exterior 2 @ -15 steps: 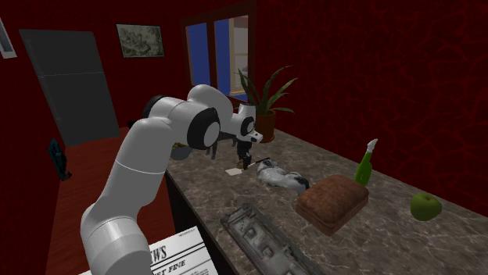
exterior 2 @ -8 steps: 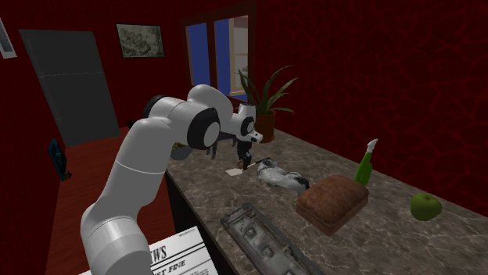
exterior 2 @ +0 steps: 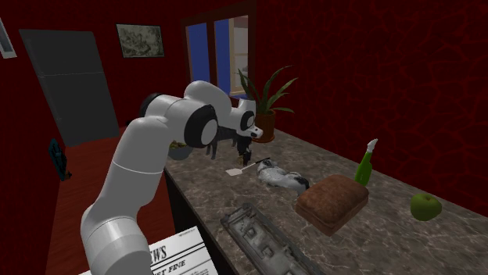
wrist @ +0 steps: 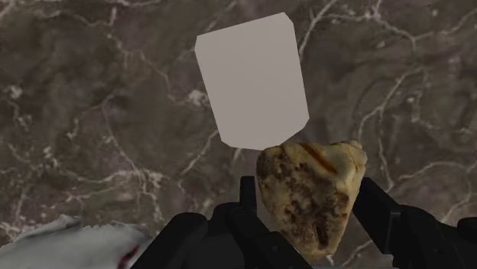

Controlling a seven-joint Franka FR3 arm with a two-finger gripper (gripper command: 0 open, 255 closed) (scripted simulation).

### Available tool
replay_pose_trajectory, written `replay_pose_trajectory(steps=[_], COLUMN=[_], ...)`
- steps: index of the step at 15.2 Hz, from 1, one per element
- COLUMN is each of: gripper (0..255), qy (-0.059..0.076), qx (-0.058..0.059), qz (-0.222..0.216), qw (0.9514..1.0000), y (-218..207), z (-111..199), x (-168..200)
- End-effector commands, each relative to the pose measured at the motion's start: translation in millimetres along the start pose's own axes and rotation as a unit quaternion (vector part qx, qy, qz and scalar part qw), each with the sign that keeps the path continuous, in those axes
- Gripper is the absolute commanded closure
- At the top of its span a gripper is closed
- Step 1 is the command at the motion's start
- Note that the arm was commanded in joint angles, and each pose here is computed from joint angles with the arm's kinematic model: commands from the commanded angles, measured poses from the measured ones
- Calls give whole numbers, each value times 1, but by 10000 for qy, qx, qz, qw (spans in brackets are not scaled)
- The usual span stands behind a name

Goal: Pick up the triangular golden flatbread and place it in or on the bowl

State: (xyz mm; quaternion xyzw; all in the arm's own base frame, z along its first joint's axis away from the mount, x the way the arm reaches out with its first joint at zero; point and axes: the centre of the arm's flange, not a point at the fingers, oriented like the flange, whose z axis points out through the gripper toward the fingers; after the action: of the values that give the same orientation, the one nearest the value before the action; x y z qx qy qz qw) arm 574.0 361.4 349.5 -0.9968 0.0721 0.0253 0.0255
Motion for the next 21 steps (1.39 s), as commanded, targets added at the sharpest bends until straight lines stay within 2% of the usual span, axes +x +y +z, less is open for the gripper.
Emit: replay_pose_trajectory(steps=[1, 21], gripper=[255, 255], qy=[-1, -1], qx=[0, 0], qz=[-1, -1], qw=[10000, 10000], y=[-1, -6], z=[-10, -116], x=[0, -6])
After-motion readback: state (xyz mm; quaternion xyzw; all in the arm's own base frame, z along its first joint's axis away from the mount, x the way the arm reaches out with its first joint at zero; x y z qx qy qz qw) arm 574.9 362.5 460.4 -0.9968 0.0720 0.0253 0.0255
